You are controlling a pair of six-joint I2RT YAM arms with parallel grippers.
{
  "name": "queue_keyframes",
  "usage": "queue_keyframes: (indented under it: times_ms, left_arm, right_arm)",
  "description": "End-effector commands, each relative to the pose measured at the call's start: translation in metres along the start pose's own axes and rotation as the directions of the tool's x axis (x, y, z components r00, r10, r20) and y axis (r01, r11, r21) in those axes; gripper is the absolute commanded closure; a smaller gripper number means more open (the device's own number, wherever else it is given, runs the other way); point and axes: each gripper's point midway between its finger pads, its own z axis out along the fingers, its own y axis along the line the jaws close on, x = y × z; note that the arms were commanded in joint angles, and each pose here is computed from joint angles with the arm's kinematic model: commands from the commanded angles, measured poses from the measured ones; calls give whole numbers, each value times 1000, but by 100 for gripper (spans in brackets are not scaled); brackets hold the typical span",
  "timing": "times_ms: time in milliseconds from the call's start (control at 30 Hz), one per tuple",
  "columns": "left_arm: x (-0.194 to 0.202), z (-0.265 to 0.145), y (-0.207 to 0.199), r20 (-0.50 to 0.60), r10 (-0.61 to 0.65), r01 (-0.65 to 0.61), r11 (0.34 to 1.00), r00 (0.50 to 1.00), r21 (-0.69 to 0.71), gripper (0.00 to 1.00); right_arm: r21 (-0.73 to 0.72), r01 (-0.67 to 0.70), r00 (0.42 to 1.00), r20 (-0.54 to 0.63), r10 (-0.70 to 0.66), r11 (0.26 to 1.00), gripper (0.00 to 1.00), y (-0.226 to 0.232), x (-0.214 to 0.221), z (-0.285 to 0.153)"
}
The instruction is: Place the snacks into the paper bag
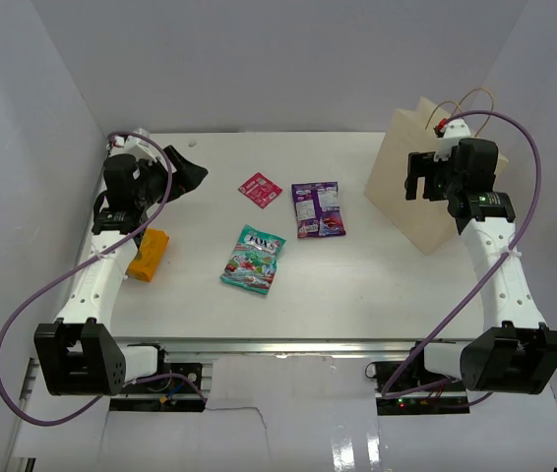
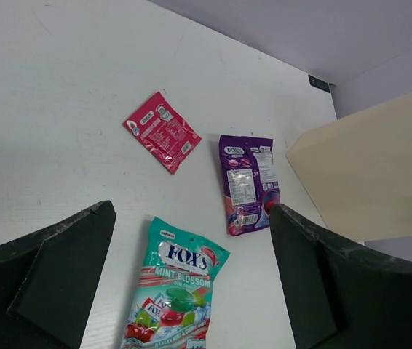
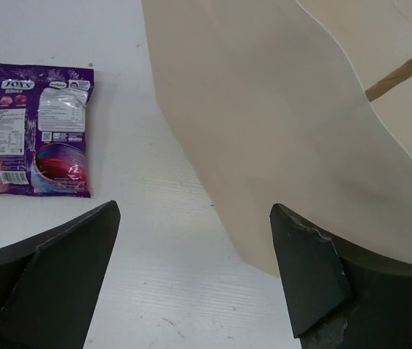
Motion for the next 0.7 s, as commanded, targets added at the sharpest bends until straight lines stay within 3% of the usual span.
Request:
queue_keyframes:
  times_ms: [0, 100, 167, 233, 267, 300, 400, 433, 467, 533, 567, 667]
  left_arm:
    - [-17, -7, -20, 39, 21, -23, 998, 999, 61, 2]
    - [-16, -7, -21, 35, 18, -20, 997, 999, 68, 2]
    - [-14, -7, -22, 28, 14, -16, 997, 1000, 74, 2]
    - [-15, -7, -24, 27, 15, -17, 996, 1000, 83, 2]
    - [-15, -8, -26, 24, 12, -14, 996, 1000, 92, 2]
    - [-13, -8, -26, 18, 7, -9, 996, 1000, 94, 2]
    - [-10, -9, -31, 2, -11, 11, 993, 1000, 116, 2]
    - [-10, -9, -32, -3, -17, 17, 992, 1000, 123, 2]
    - [-8, -9, -34, -14, -29, 31, 990, 999, 136, 2]
    - [-3, -10, -38, -35, -54, 58, 986, 998, 155, 2]
    - [-3, -10, -38, -34, -53, 58, 986, 998, 156, 2]
    - [5, -12, -38, -60, -76, 85, 983, 995, 165, 2]
  right_arm:
    - [-48, 9, 994, 105, -4, 999, 10, 9, -34, -16]
    - [-173, 101, 984, 162, -73, 980, 10, 31, -41, -25]
    - [-268, 232, 961, 215, -177, 935, 10, 49, -42, -34]
    - [-441, 342, 931, 280, -235, 830, 10, 84, -36, -54]
    - [-503, 441, 890, 350, -292, 744, 10, 99, -35, -64]
    - [-515, 465, 878, 369, -304, 720, 10, 104, -39, -71]
    - [-644, 530, 848, 412, -334, 552, 10, 140, -30, -93]
    - [-672, 534, 845, 412, -340, 513, 10, 154, -27, -96]
    - [-685, 511, 856, 352, -379, 518, 10, 156, -17, -84]
    - [-736, 502, 832, 269, -485, 453, 10, 190, 0, -72]
    - [-744, 517, 822, 293, -489, 424, 10, 200, -1, -78]
    - [-770, 405, 851, 120, -511, 493, 10, 219, 19, -42]
